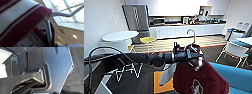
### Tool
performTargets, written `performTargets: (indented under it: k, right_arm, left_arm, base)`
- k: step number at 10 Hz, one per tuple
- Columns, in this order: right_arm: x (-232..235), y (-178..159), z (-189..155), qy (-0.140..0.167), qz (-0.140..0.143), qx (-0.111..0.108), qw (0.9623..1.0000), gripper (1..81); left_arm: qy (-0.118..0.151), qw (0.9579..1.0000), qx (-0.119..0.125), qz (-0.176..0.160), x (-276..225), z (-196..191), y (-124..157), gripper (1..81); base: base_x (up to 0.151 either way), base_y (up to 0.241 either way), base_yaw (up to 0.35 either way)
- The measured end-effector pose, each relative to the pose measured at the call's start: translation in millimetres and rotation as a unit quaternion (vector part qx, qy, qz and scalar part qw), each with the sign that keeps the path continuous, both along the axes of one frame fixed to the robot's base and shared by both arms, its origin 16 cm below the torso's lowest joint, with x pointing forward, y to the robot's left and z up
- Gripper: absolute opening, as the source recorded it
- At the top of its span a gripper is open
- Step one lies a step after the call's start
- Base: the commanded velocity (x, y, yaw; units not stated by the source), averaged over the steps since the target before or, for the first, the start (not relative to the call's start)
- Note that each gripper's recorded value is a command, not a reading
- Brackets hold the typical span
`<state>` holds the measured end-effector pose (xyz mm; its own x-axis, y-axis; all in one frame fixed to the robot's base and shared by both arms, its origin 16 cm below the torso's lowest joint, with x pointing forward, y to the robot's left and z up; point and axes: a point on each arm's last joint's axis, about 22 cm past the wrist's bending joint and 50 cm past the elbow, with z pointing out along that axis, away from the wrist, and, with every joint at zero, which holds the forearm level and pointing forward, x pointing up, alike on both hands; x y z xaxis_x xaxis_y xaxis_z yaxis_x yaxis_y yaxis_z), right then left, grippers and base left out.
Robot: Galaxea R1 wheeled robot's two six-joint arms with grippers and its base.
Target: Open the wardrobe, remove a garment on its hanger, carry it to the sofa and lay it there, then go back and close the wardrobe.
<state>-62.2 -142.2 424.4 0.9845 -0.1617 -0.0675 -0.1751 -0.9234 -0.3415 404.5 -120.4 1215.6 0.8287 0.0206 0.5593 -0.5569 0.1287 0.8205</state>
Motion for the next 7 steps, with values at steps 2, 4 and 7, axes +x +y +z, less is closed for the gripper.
performTargets:
  k: [2, 4, 7]
  right_arm:
    - [0.4, 0.0, 0.0, 0.000, 0.000, 0.000, 1.0000, 81.1]
    - [0.0, 0.0, 0.0, 0.000, 0.000, 0.000, 1.0000, 81.1]
    - [0.2, 1.2, 0.1, 0.000, 0.000, 0.001, 1.0000, 81.1]
  left_arm:
    - [0.000, 1.0000, 0.001, 0.000, 0.0, -0.5, 0.0, 1.0]
    - [0.000, 1.0000, 0.002, 0.000, 0.0, -0.8, 0.0, 1.0]
    - [0.000, 1.0000, 0.002, 0.002, 1.3, -1.2, 2.0, 1.0]
  base:
    - [0.000, 0.000, -0.219]
    - [0.000, 0.000, -0.223]
    - [0.000, 0.000, -0.227]
